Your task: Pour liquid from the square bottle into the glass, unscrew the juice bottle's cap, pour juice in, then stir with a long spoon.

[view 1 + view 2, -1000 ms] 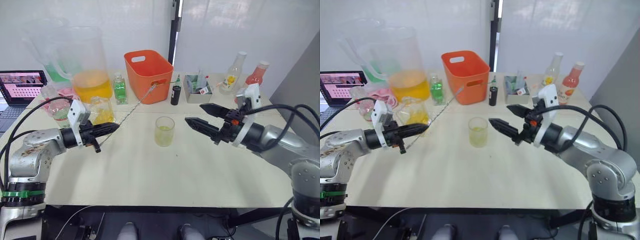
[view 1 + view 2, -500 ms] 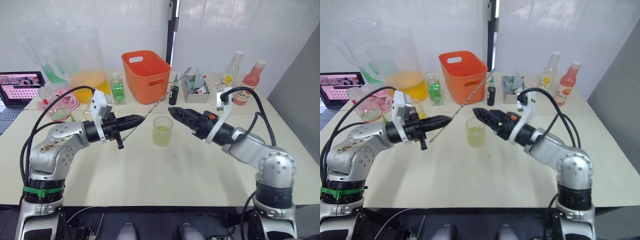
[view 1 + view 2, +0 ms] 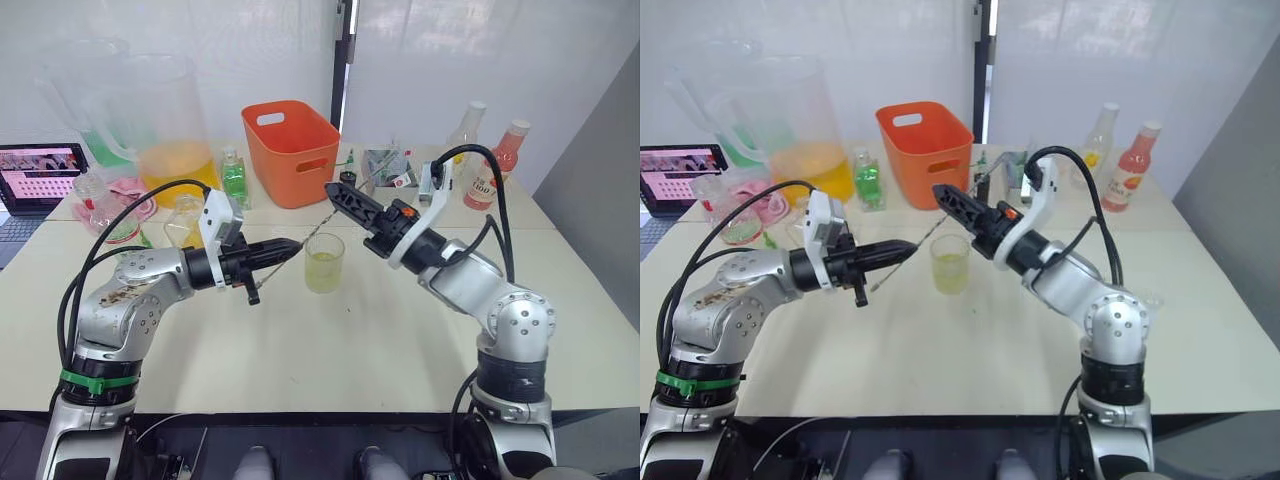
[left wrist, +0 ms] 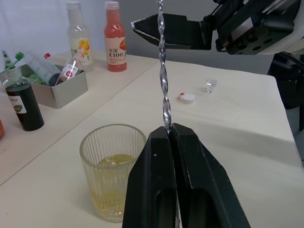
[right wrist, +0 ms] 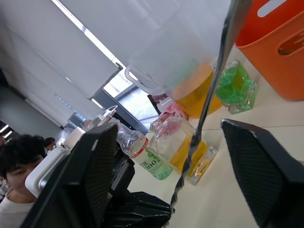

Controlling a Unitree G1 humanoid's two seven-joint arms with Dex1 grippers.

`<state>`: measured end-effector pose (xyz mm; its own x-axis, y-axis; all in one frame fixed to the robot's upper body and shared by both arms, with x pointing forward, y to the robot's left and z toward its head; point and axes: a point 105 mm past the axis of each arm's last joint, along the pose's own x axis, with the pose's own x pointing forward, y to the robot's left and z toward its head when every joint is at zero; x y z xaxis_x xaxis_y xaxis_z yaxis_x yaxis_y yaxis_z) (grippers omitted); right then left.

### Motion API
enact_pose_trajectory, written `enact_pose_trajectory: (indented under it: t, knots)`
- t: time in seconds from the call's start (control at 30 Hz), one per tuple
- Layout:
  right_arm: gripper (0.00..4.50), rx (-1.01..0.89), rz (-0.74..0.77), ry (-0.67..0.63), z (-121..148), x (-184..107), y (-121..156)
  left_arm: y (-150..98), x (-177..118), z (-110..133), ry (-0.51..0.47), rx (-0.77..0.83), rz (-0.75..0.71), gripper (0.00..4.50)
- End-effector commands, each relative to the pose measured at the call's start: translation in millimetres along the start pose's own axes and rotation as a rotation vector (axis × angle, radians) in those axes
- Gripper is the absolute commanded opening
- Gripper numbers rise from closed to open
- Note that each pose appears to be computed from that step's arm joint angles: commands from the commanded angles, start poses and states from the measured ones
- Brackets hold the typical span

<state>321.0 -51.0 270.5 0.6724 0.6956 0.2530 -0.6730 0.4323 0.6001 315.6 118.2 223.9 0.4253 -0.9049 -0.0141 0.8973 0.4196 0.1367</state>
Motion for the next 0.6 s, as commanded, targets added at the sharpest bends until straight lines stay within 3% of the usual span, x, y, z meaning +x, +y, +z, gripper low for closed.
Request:
enact_pose_trajectory:
  t: [0.03, 0.27, 0.57, 0.6]
  knots:
    - [2.25, -0.011, 0.031, -0.048, 9.7, 3.4, 11.3, -2.8, 2.4, 12.0, -0.03, 0.054, -0.008, 0.0]
    - [0.03, 0.016, 0.02, -0.064, 7.2, 5.1, 11.4, -3.4, 4.1, 11.8, -0.038, 0.05, -0.005, 0.0]
    - [0.03, 0.018, 0.004, -0.085, 11.4, 3.6, 8.1, -2.2, 2.0, 11.6, -0.038, 0.041, -0.002, 0.0]
    - [0.01, 0.012, 0.005, -0.089, 13.1, 3.0, 8.1, -1.1, 0.2, 12.5, -0.042, 0.034, 0.001, 0.31]
